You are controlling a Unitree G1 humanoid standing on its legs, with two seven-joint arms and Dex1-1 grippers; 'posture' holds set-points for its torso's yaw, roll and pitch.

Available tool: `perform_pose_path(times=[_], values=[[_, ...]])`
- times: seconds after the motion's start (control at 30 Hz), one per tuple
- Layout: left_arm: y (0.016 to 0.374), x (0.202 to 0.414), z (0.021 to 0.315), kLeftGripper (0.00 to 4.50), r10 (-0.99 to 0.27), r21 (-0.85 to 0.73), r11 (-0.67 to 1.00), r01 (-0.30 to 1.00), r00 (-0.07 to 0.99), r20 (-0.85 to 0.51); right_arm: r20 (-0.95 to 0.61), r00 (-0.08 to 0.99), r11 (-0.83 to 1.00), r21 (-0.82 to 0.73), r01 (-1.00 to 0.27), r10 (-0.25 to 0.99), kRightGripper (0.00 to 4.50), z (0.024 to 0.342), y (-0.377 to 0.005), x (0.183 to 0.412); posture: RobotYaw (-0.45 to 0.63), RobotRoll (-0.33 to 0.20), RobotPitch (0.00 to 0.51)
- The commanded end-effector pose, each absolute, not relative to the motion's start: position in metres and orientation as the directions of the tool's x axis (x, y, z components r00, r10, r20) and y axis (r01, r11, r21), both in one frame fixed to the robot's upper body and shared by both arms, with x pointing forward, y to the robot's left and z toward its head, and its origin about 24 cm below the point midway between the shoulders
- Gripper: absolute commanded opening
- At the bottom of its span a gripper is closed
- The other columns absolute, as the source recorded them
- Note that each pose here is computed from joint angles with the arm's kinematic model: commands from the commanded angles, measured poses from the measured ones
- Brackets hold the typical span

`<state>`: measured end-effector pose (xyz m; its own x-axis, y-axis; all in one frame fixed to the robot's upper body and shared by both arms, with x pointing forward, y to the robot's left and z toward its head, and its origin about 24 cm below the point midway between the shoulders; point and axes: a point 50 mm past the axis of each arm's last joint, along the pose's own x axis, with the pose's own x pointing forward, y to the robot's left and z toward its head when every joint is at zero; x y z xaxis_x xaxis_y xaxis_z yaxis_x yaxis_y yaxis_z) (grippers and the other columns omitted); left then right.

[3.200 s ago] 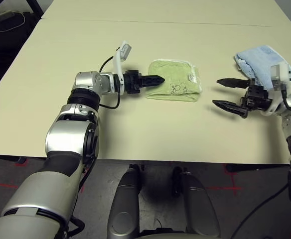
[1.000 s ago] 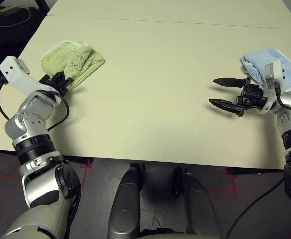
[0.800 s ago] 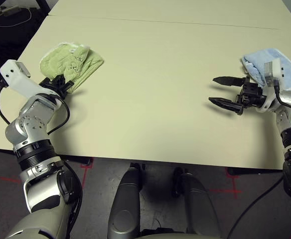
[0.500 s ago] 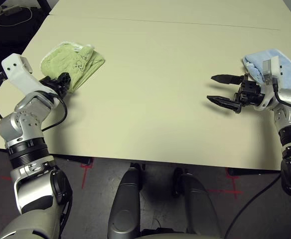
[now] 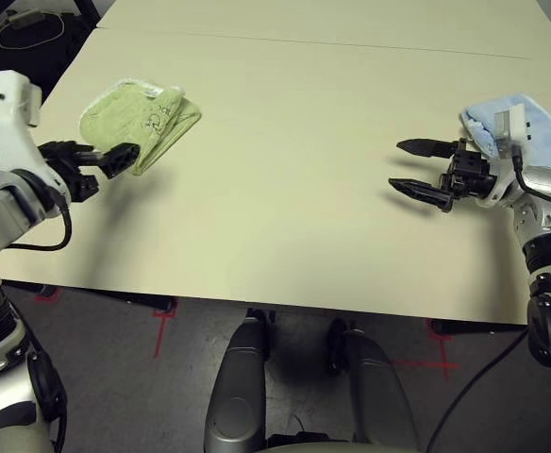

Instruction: Fold the towel and set it aside.

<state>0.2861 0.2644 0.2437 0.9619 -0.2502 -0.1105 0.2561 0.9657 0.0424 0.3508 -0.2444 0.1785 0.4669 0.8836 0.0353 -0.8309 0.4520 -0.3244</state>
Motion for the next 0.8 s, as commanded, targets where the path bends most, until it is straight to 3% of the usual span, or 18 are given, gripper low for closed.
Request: perform_pose_path(times=[0.03, 0.2, 0.4, 0.8], values=[[0.253, 0.298, 0.236, 4.42, -0.287, 0.097, 0.951, 0.294, 0.955, -0.075, 0.051, 0.563, 0.554, -0.262, -0.790, 0.825, 4.50, 0.175, -0.255, 0.353, 0.14, 0.000, 0.248], [0.239, 0.327, 0.221, 4.42, -0.361, 0.211, 0.910, 0.356, 0.933, -0.015, 0.138, 0.679, 0.693, -0.133, -0.709, 0.721, 4.50, 0.178, -0.254, 0.361, 0.12, 0.000, 0.254], [0.231, 0.350, 0.205, 4.42, -0.421, 0.244, 0.886, 0.395, 0.905, 0.065, 0.211, 0.839, 0.863, -0.050, -0.503, 0.502, 4.50, 0.169, -0.255, 0.361, 0.09, 0.000, 0.241], [0.220, 0.386, 0.184, 4.42, -0.157, 0.087, 0.986, 0.139, 0.953, 0.257, 0.306, 0.937, 0.986, -0.056, -0.159, 0.169, 4.50, 0.164, -0.252, 0.372, 0.05, 0.000, 0.234]])
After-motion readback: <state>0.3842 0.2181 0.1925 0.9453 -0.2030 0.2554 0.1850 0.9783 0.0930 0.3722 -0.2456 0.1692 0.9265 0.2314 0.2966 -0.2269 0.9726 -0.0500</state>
